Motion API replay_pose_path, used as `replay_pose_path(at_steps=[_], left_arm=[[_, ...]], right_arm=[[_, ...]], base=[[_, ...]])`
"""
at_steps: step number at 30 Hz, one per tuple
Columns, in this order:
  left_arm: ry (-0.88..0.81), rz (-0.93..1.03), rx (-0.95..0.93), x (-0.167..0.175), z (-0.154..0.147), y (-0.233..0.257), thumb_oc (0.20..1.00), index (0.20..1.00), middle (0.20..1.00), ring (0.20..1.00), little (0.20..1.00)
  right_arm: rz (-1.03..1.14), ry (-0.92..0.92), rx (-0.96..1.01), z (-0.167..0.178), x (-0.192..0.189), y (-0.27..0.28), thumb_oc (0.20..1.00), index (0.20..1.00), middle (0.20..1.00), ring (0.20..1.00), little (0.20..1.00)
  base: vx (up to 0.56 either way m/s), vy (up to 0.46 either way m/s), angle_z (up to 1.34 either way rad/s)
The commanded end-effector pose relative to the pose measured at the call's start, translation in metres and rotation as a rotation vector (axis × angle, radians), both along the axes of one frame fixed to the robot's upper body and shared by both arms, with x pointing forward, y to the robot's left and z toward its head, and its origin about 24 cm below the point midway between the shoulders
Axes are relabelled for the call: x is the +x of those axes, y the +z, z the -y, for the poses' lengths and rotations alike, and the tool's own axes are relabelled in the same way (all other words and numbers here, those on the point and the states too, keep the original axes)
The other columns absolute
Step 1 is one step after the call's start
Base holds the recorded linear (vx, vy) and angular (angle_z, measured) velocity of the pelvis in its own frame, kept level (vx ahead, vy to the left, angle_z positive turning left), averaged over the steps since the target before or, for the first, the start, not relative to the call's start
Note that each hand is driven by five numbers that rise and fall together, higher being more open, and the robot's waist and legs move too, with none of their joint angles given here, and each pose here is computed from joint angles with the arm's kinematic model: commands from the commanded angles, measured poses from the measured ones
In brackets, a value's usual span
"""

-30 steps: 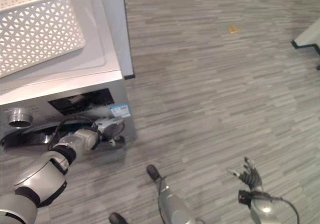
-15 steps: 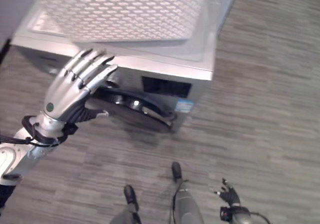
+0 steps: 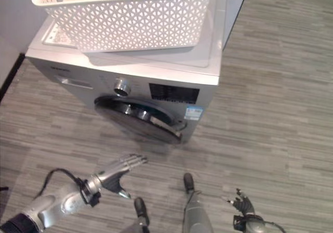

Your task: Grab the laundry basket,head to the washer,open it,put in the laundry and shut it.

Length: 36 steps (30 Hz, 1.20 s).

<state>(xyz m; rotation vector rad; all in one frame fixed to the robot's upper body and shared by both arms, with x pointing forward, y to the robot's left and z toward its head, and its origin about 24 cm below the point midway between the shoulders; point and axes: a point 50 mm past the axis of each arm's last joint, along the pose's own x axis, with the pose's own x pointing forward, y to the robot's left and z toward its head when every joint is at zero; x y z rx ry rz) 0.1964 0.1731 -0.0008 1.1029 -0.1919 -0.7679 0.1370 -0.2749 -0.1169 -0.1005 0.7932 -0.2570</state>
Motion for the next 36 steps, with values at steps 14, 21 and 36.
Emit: replay_pose_path(at_steps=[14,21,36], left_arm=[[0.556,0.036,0.386,0.127,-0.033,-0.020,1.000,1.000,1.000,1.000,1.000],[0.811,0.218,0.576,0.176,-0.125,0.100,1.000,1.000,1.000,1.000,1.000],[0.831,0.503,0.044,0.197,-0.098,0.170,1.000,1.000,1.000,1.000,1.000]], right_arm=[[0.286,0.210,-0.069,-0.016,0.062,0.053,1.000,1.000,1.000,1.000,1.000],[0.409,0.258,-0.098,-0.007,0.077,0.085,1.000,1.000,1.000,1.000,1.000],[0.416,0.199,-0.075,-0.003,0.062,0.079,1.000,1.000,1.000,1.000,1.000]], base=[[-0.03,-0.014,-0.17],[0.01,-0.056,-0.28],[0.01,-0.041,-0.02]])
